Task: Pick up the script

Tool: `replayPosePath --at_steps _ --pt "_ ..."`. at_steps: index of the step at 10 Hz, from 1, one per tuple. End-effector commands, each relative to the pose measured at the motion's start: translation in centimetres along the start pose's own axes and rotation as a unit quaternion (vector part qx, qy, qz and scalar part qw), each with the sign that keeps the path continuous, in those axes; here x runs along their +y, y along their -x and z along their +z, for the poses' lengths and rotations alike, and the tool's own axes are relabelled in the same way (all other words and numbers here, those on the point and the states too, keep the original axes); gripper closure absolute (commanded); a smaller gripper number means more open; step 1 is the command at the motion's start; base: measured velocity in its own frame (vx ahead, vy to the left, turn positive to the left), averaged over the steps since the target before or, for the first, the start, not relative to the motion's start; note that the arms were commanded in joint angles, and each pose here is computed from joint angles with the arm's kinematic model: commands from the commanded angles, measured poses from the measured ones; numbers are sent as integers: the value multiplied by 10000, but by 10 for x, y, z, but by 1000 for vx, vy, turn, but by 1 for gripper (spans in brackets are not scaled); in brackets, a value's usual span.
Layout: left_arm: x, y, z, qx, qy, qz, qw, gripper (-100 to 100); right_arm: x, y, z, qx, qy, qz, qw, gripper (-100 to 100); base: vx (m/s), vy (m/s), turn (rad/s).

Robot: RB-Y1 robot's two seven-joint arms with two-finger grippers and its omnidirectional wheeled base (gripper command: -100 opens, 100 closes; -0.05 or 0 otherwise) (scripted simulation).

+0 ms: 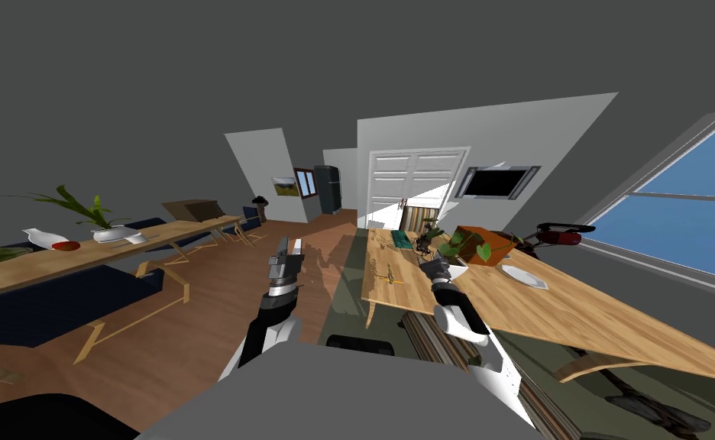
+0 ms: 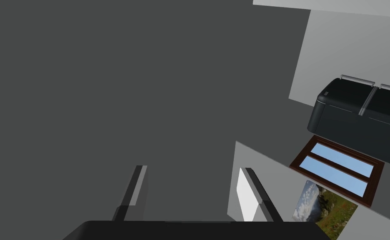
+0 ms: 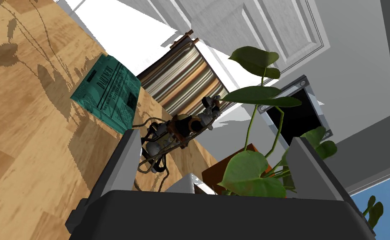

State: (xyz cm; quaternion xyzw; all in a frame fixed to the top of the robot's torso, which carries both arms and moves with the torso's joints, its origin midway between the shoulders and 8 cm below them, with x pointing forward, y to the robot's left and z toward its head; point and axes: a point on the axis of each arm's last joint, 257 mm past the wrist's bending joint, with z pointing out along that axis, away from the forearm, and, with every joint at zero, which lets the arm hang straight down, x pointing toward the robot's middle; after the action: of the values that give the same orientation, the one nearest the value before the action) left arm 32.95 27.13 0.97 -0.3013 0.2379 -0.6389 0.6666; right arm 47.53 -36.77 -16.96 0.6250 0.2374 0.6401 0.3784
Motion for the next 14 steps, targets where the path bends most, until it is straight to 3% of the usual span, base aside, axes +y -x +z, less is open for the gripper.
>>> replayPosePath --at_steps 1,2,5,6,7,8,9,11,12,13,14 --pt "0 0 0 0 0 0 10000 0 -9 13 4 -127 -137 157 9997 -100 18 57 -30" --pt "0 0 0 0 0 0 10000 0 -19 22 9 -275 -306 454 9981 -100 31 72 -67" --pt "0 0 0 0 0 0 10000 0 -40 45 12 -572 -574 752 9939 -100 22 62 -33" --pt "0 0 0 0 0 0 10000 0 -56 60 14 -798 -780 1048 9882 -100 22 81 -56" --pt "0 0 0 0 0 0 10000 0 -57 61 14 -808 -786 1048 9881 -100 20 67 -31" --pt "0 0 0 0 0 0 10000 0 -70 73 17 -1009 -969 1340 9811 -100 22 67 -42" --pt "0 0 0 0 0 0 10000 0 -73 76 15 -1050 -993 1340 9804 -100 20 59 -28" --pt "0 0 0 0 0 0 10000 0 -93 93 21 -1380 -1252 1904 9639 -100 34 91 -67" --pt "0 0 0 0 0 0 10000 0 -105 105 15 -1546 -1381 1907 9595 -100 27 102 -26" --pt "0 0 0 0 0 0 10000 0 -113 110 17 -1688 -1495 2176 9496 -100 19 76 -47" --pt "0 0 0 0 0 0 10000 0 -120 118 13 -1796 -1558 2179 9466 -100 16 47 -26"
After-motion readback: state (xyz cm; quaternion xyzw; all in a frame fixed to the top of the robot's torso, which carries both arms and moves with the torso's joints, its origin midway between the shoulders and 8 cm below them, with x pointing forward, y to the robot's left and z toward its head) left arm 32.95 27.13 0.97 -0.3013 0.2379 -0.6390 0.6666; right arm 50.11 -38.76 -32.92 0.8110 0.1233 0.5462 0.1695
